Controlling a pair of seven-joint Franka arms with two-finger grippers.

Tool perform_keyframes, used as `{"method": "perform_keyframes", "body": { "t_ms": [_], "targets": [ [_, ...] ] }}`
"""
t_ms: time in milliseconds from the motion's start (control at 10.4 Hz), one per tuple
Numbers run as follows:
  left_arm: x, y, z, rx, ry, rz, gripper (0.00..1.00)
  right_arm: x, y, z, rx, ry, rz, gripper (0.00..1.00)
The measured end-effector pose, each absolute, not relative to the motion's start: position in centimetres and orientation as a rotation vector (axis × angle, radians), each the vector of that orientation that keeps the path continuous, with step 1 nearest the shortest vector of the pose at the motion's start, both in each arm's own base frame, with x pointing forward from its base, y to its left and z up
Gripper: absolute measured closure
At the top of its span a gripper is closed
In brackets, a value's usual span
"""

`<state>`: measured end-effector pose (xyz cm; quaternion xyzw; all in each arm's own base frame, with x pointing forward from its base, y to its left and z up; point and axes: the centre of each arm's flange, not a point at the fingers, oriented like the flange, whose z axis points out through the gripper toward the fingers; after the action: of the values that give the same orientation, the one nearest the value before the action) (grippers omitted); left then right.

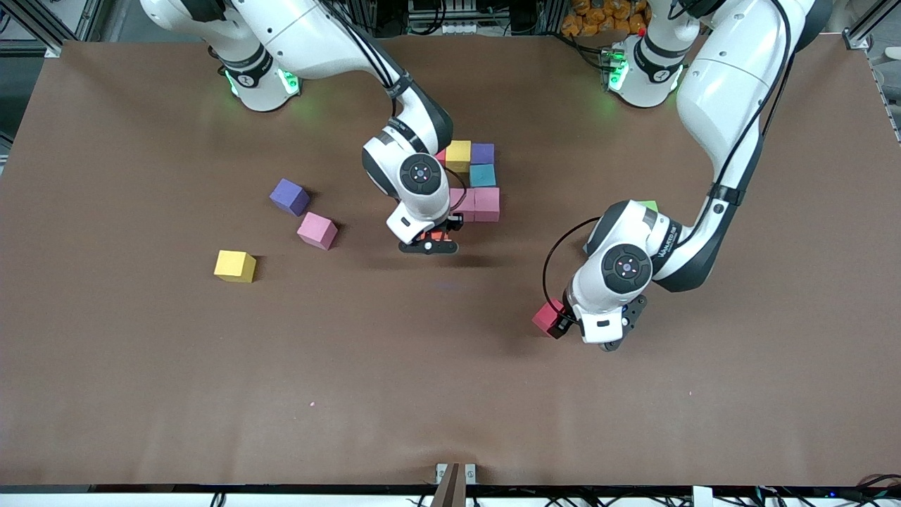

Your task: Form number 2 with 11 blocks

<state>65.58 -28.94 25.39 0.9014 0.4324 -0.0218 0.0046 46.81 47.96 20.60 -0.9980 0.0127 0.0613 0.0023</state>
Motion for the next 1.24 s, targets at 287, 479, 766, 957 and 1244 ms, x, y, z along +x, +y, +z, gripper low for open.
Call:
{"method": "perform_keyframes", "body": {
  "t_ms": [287, 479, 766, 957, 1244],
  "targets": [
    [66.0, -29.1, 25.5, 2.807, 1.359, -0.073, 0.00, 46.4, 48.3, 20.6, -3.133, 0.029, 0.195, 0.42],
    [66.2, -29.4, 24.9, 2.806, 1.358, -0.082, 0.00, 46.3, 48.4, 20.5, -3.134, 0.025, 0.197, 0.42],
    [66.2, -29.9, 23.9, 2.809, 1.355, -0.098, 0.00, 46.2, 48.5, 20.5, -3.136, 0.022, 0.200, 0.42],
    [66.2, -30.2, 23.5, 2.811, 1.349, -0.104, 0.00, 46.1, 48.5, 20.5, -3.138, 0.021, 0.203, 0.42],
    [66.0, -30.5, 22.9, 2.817, 1.347, -0.115, 0.00, 46.1, 48.4, 20.5, -3.140, 0.020, 0.206, 0.42]
  ]
}}
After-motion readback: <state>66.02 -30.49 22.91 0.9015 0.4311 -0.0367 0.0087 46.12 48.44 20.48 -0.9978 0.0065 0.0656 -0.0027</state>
